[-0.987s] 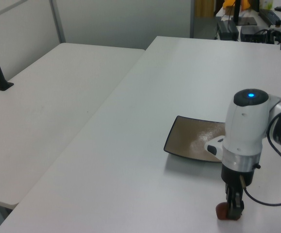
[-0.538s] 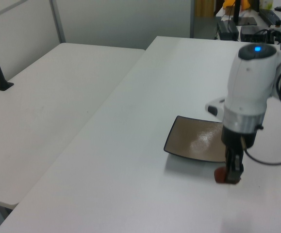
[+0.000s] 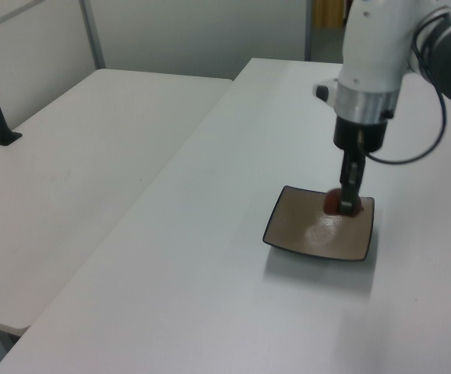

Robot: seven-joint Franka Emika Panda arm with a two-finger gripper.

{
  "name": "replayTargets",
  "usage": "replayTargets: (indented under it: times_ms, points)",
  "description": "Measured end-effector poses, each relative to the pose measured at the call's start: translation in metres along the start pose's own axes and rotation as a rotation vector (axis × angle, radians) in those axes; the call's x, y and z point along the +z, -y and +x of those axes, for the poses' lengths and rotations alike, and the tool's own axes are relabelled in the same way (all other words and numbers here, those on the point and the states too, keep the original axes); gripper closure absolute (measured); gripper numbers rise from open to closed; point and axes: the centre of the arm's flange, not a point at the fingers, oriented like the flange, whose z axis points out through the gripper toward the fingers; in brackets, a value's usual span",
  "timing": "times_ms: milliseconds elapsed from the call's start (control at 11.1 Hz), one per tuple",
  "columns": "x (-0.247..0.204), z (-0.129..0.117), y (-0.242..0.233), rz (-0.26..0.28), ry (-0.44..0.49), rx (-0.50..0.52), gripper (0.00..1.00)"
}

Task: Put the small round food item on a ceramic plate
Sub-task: 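Lift the food item and carry it over the brown square plate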

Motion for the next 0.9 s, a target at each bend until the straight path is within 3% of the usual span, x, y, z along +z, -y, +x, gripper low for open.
replayTargets:
  times_ms: [449, 897]
  points:
    - [0.007, 0.038, -0.092, -0.008, 0.011, -0.085, 0.74]
    - [0.064, 0.048, -0.109, -0.028, 0.096, -0.073, 0.74]
